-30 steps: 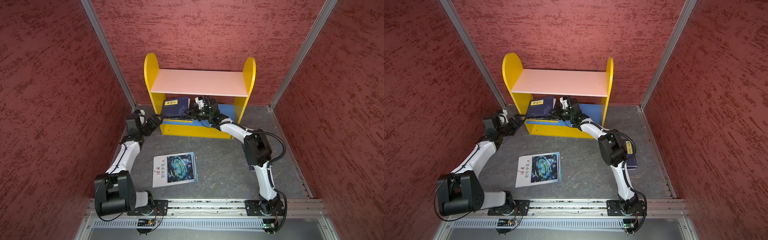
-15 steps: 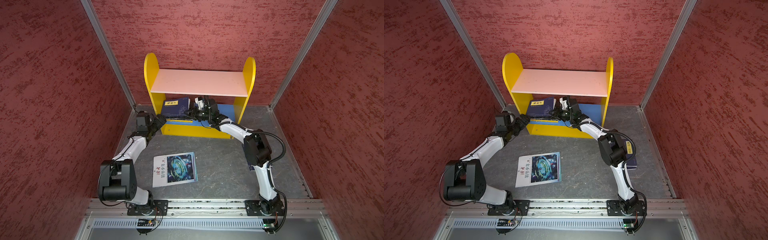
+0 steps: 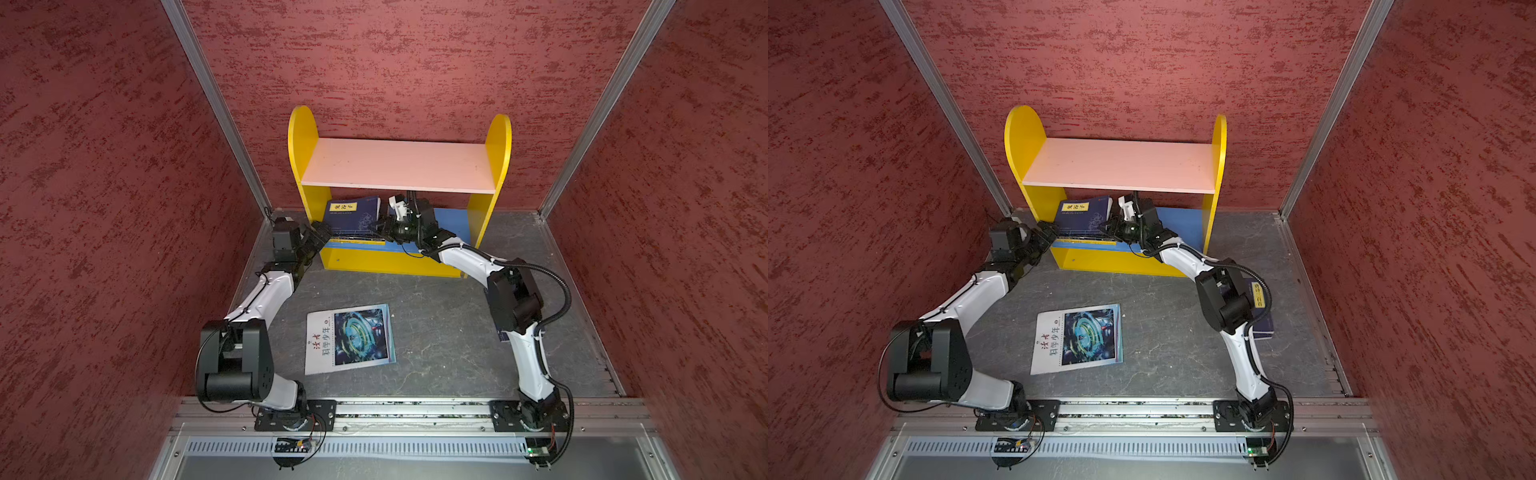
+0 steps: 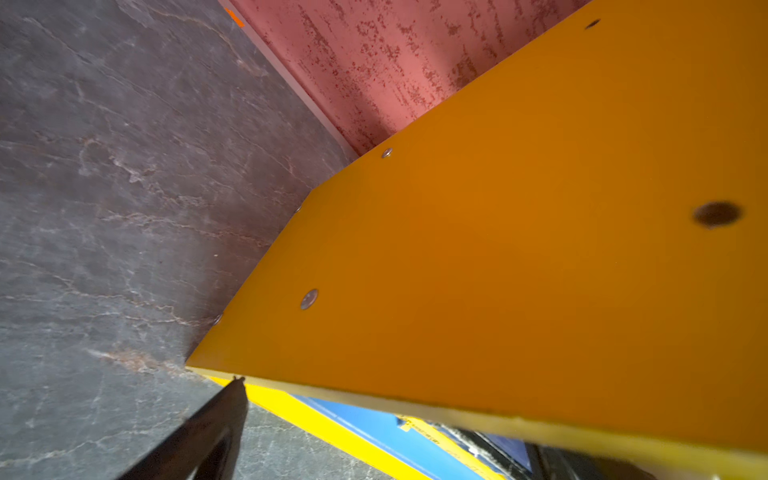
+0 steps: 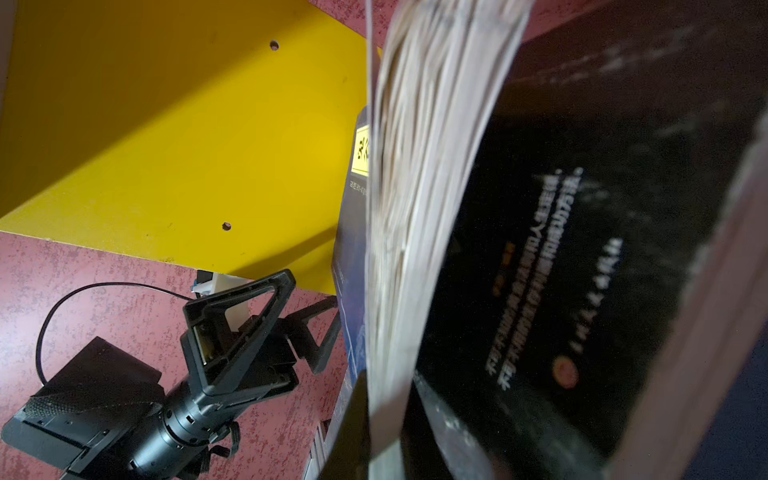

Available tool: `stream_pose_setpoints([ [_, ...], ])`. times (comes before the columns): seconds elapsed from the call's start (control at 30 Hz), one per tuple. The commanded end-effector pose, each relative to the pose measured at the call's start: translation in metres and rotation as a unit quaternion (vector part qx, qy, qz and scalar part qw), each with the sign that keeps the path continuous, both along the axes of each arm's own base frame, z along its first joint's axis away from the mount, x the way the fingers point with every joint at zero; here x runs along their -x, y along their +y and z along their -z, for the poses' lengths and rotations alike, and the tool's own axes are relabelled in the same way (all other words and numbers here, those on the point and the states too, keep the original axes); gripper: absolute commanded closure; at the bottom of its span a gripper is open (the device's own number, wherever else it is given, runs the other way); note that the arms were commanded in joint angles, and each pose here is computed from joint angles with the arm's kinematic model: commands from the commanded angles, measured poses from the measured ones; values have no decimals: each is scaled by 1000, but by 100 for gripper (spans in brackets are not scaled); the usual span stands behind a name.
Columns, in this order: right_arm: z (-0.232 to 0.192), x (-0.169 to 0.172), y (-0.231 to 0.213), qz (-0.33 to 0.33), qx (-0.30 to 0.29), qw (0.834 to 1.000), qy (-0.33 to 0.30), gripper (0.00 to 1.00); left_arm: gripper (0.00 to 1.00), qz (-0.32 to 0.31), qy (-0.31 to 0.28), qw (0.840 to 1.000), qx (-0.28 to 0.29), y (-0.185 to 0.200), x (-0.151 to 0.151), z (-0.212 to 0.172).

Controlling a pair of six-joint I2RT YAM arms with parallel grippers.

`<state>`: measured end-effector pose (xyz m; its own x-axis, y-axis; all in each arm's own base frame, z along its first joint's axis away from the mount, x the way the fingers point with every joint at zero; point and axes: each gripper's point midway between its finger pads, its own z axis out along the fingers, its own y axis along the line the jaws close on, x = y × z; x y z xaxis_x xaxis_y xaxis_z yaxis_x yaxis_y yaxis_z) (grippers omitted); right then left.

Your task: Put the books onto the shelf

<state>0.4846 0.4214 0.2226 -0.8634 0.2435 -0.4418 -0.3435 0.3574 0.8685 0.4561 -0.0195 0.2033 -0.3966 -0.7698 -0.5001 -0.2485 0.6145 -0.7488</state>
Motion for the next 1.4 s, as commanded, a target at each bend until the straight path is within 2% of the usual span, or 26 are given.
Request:
stream_pose_setpoints([
  [0.0,31,19,11,-26,37,999,13,93,1,-4,3,1000,13,-1,-8,2],
  [0.33,32,18,11,-28,39,999,14,91,1,-44,125,991,-5,6,7,58],
  [0.47,36,16,6,-14,57,998,18,77,1,-63,155,986,-12,13,15,70],
  [0.6,29,7,-7,13,75,997,8,57,1,-68,163,984,-10,13,20,74],
  [0.7,22,0,-14,25,76,997,4,54,1,-68,163,984,-6,12,21,75],
  [1.03,17,-24,-39,98,122,988,8,52,1,-63,156,986,-4,9,18,70],
  [1.27,16,-26,-34,90,116,989,7,68,1,-60,152,987,2,7,17,69],
  [1.37,18,-28,-35,96,119,988,9,71,1,-58,150,987,3,6,17,67],
])
